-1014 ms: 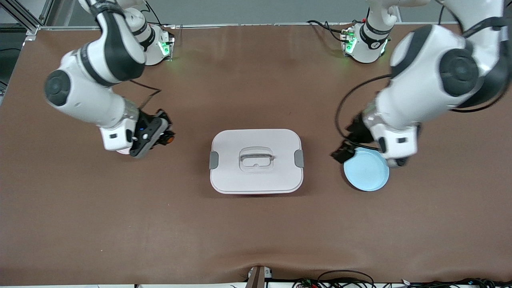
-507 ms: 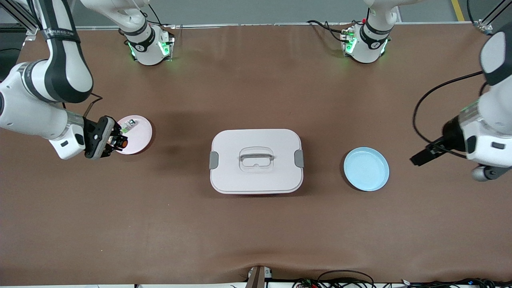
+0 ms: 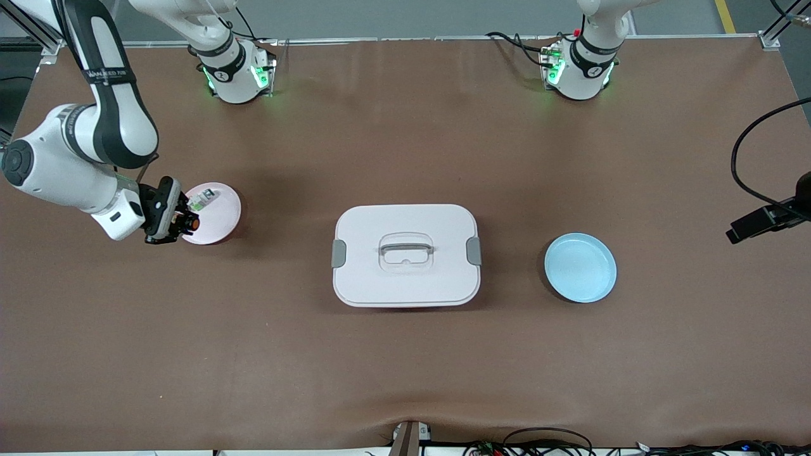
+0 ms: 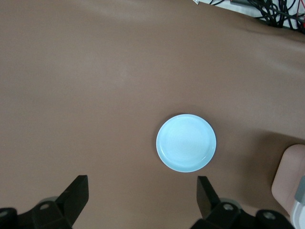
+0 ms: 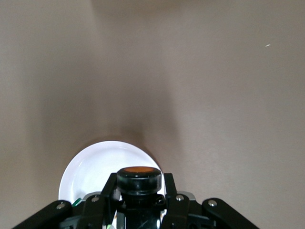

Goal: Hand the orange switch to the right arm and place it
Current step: 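Lower the switch onto the pink plate with the right gripper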

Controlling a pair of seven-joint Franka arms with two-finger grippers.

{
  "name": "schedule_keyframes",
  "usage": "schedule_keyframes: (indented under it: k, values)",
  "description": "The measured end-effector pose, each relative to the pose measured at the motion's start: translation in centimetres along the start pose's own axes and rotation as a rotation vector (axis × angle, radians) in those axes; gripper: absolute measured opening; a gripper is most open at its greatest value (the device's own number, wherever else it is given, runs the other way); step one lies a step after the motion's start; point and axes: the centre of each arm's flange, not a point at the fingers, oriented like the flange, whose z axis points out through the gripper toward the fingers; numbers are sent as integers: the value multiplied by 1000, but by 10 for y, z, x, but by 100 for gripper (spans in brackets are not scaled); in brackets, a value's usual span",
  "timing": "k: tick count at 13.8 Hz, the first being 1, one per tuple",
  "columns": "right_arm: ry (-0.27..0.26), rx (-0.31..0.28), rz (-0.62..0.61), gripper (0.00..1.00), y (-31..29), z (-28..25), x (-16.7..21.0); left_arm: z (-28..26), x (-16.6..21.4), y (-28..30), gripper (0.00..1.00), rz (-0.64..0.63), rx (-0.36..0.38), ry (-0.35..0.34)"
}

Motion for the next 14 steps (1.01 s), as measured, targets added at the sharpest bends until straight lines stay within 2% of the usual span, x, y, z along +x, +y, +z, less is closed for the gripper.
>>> schedule_keyframes:
  k: [3, 5, 7, 10, 14]
  values:
    - [47, 7, -50, 42, -16, 24, -26, -10, -16, 10, 100, 30, 19, -9]
    - [57, 3, -72, 42, -29, 42, -41, -9, -32, 19, 100, 50, 53, -12]
    - [46, -17, -101, 42, -41, 58, -51, -8, -55, 29, 100, 65, 72, -2]
    - [12, -55, -116, 42, -51, 72, -55, -10, -84, 24, 100, 66, 53, -15]
    - [-19, -96, -148, 42, -59, 84, -40, -22, -97, 18, 100, 75, 42, 2]
